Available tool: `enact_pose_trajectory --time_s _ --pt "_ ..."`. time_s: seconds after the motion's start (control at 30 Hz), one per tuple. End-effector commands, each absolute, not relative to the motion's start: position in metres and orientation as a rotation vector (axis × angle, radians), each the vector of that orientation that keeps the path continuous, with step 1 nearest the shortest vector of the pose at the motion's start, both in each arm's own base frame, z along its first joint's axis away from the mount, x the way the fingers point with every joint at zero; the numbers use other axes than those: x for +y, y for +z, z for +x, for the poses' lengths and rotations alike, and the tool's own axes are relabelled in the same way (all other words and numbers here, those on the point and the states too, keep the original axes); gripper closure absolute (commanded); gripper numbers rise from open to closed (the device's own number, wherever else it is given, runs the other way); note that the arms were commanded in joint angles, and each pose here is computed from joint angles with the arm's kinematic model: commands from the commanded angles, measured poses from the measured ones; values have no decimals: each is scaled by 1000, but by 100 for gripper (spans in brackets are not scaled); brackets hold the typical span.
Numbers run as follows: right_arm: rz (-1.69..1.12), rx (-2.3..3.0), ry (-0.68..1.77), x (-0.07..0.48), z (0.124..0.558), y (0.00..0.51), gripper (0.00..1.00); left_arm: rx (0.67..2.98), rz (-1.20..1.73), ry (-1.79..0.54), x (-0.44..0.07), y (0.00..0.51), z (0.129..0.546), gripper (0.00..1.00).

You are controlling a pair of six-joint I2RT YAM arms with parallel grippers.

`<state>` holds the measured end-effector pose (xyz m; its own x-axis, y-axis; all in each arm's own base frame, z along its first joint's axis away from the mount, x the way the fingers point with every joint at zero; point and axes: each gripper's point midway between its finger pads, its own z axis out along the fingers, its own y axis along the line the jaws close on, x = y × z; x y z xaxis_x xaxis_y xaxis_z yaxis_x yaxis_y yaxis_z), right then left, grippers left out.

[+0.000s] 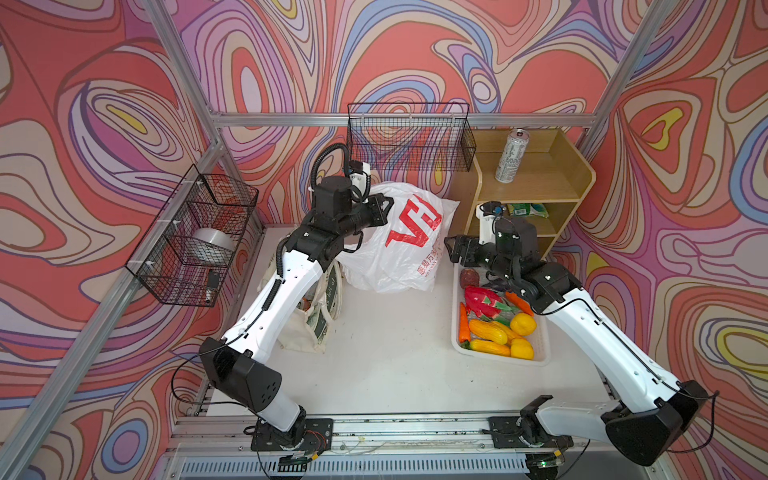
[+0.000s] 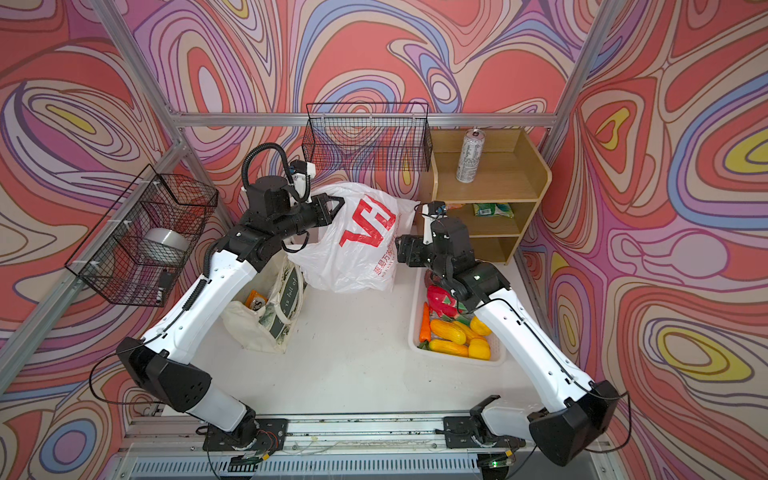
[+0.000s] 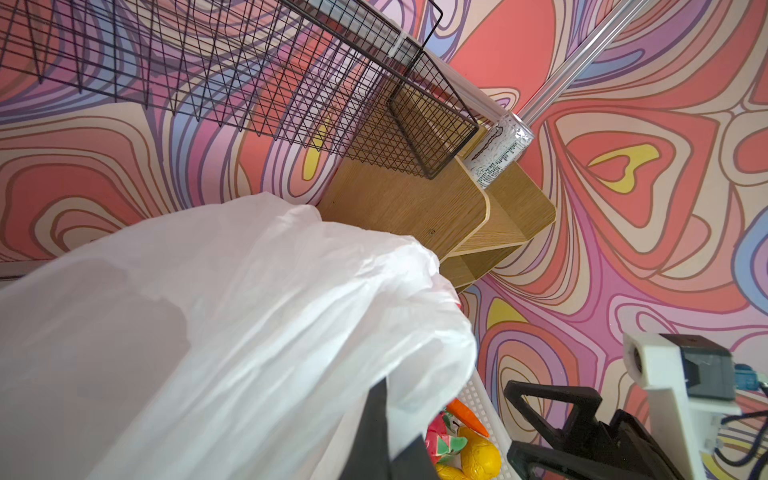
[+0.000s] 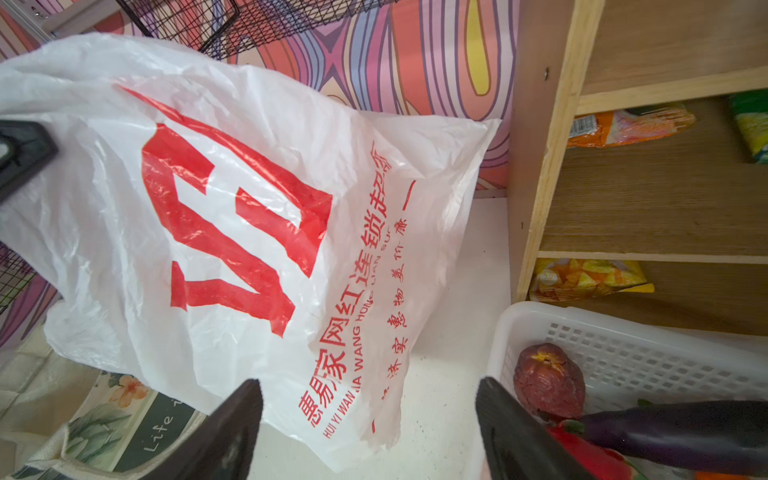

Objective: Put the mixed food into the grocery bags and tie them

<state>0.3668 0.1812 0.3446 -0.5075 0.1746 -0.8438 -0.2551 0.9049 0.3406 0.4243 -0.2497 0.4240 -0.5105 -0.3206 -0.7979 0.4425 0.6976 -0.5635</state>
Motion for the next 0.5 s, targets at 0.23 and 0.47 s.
enact_pose_trajectory --time_s 0.23,0.47 --pt "-157 2120 817 255 414 295 21 1880 -14 -992 -230 425 393 100" --pt "-162 2122 845 265 425 294 23 1836 -136 -999 -217 425 390 100"
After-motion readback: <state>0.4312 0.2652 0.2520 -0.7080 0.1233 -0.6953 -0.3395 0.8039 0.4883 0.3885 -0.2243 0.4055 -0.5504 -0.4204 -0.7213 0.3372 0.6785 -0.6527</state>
